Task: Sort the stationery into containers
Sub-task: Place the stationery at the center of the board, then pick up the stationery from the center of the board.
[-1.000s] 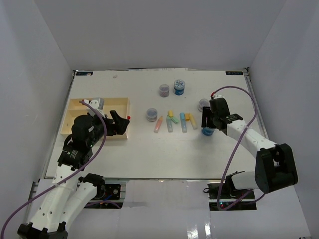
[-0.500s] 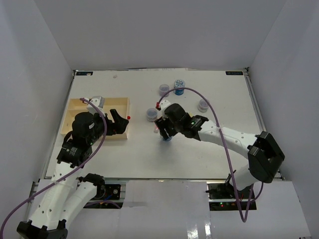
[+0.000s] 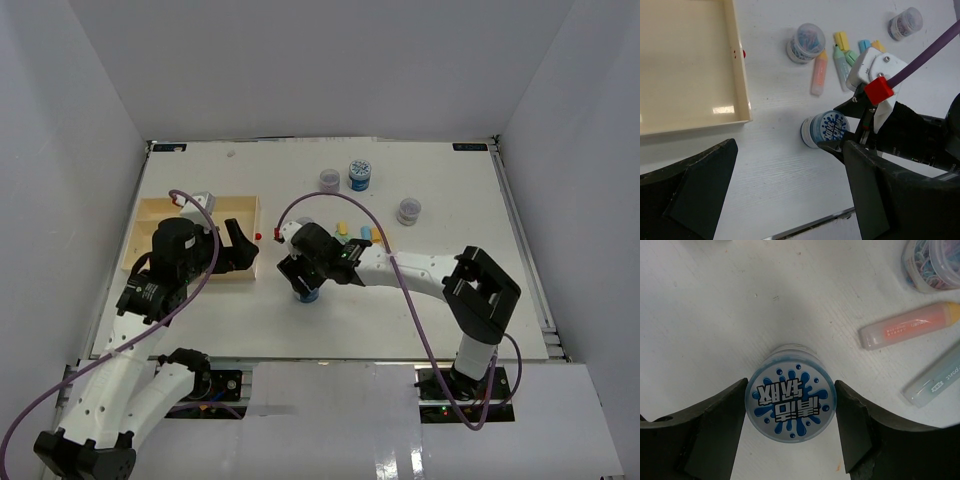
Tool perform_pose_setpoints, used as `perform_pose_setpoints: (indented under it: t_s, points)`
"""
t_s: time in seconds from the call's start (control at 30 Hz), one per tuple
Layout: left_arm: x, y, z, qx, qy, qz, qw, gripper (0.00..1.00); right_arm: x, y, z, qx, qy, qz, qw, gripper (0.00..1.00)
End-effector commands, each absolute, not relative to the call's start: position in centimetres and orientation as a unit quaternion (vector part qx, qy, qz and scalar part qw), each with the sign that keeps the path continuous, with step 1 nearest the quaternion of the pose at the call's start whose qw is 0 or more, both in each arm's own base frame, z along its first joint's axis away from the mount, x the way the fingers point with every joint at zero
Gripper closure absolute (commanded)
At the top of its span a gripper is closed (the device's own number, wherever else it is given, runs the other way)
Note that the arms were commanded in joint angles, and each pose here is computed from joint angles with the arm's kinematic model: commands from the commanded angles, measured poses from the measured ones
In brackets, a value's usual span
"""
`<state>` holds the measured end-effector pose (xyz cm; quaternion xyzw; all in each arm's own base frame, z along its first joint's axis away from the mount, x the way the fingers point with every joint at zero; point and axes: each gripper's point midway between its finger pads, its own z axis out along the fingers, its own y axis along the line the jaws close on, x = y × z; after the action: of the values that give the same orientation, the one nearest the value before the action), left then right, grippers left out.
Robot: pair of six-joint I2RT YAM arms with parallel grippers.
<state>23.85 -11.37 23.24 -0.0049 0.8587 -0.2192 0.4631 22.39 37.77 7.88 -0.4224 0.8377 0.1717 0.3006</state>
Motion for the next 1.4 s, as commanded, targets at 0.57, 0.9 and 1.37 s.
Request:
perform_pose_setpoints:
  t_s: [0.57, 0.9, 1.37]
  points:
    - [25.5, -14.5, 22.4, -0.032, 0.883, -0.272, 0.382, 0.02, 25.3, 25.4, 22.7, -0.266, 0.815, 0.064, 0.510, 0.10]
    - [26.4, -21.0, 18.3, -0.021, 0.916, -0.220, 0.336, 0.02, 26.4, 13.7, 23.0, -0.083, 0.827, 0.065, 0.553, 0.10]
    - [25.3, -25.0, 12.2, 0.033, 0.947, -0.136, 0.288, 0.02, 26.3, 12.1, 21.6, -0.076, 0.832, 0.053, 0.547, 0.10]
